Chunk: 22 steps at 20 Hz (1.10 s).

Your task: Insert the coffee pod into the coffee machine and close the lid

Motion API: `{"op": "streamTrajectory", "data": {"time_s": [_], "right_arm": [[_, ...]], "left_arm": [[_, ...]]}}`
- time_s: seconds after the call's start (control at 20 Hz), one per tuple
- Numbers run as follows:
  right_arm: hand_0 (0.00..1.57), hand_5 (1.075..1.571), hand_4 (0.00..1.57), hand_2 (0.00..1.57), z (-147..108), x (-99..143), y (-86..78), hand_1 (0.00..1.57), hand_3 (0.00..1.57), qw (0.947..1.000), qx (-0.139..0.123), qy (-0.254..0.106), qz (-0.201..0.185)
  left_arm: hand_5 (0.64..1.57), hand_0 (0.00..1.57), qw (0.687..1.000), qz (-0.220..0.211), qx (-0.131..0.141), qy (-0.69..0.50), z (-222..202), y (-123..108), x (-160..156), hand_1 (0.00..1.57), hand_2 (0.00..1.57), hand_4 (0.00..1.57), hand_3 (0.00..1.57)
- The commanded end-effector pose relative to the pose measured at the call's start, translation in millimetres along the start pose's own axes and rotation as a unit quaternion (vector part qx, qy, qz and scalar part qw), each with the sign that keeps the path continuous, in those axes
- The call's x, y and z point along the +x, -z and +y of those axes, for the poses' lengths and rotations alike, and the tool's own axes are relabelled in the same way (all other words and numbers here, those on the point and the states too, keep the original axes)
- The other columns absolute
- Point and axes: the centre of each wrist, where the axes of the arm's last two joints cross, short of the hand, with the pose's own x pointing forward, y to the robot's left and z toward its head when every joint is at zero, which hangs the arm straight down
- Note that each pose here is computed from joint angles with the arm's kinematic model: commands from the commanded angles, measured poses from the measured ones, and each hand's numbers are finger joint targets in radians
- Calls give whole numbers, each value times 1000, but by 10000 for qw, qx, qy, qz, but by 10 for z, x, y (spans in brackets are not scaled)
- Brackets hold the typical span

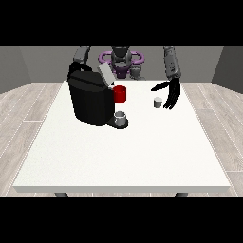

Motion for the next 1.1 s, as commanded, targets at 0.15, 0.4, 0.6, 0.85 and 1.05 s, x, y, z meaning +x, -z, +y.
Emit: {"op": "streamTrajectory", "data": {"time_s": [0.15, 0.4, 0.6, 0.85, 1.05], "right_arm": [[0, 1571, 356, 0, -80, -124, -89, 0, 0, 9997, 104, -124, 179], [0, 1571, 432, 0, 143, -57, -124, 0, 0, 9999, 103, 13, -66], [0, 1571, 434, 0, 94, -146, -148, 0, 0, 9995, 64, -50, 307], [0, 1571, 487, 0, 86, 109, 47, 0, 0, 9999, 91, -58, -76], [0, 1571, 513, 0, 134, 92, 45, 0, 0, 9997, 157, 87, -155]], "left_arm": [[1571, 634, 9969, 347, -197, 678, 23, -43, -213, 634, 756, 0, 487], [1571, 547, 9926, 189, 27, 1198, 66, -39, -290, 547, 697, 0, 454], [1571, 695, 9905, 143, 2, 1367, -167, -39, -325, 695, 831, 0, 592], [1571, 837, 9870, -232, 763, 1394, 60, 136, -119, 837, 974, 391, 737], [1571, 971, 9787, -377, 863, 1825, 65, 153, -102, 971, 1086, 323, 863]]}}
